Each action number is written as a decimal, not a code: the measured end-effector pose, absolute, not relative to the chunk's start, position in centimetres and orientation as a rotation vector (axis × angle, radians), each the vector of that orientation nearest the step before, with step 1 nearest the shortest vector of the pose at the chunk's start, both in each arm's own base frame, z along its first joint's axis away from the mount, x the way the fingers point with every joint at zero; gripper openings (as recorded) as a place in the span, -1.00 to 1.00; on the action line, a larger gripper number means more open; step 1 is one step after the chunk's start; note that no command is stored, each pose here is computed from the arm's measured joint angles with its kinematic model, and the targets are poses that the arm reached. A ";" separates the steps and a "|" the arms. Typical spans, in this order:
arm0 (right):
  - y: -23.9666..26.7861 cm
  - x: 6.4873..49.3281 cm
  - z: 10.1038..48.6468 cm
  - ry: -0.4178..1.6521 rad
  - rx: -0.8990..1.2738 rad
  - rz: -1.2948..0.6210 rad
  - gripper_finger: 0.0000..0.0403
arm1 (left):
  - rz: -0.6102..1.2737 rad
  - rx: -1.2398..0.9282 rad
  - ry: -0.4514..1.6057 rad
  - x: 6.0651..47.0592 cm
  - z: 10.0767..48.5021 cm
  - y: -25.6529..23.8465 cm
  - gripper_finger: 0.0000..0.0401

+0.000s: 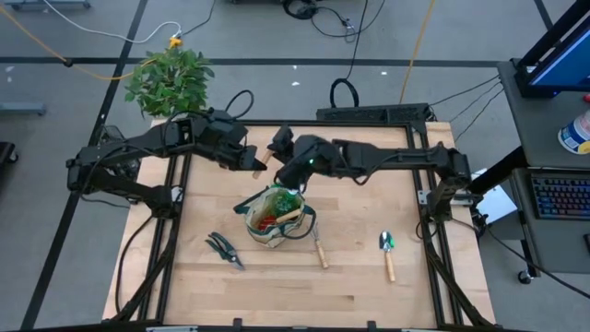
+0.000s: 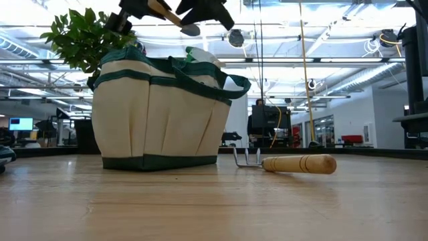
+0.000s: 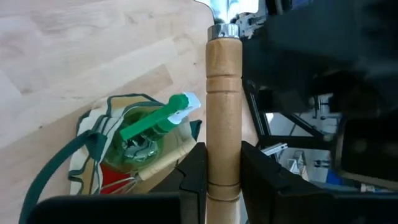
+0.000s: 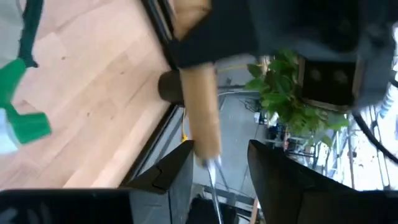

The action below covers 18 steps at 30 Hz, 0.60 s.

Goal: Pick & Place Garden tools in Gardening bag
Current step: Put the brown trowel into the brown bag

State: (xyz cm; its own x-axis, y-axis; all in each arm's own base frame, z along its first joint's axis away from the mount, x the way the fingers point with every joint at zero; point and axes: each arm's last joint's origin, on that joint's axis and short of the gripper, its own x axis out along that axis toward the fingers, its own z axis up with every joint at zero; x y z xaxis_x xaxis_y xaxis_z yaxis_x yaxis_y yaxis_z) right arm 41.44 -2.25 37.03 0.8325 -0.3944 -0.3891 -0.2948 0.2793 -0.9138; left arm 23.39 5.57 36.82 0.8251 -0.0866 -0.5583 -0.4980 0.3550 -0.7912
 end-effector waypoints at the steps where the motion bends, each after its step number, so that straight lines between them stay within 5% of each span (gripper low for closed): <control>1: -2.0 41.6 36.8 0.639 -1.319 -0.079 -0.29 | 0.280 -1.194 0.573 23.4 36.8 5.6 -0.68; 18: -1.9 42.3 36.4 0.597 -1.228 -0.114 -0.29 | 0.268 -1.194 0.570 23.5 36.9 5.3 -0.68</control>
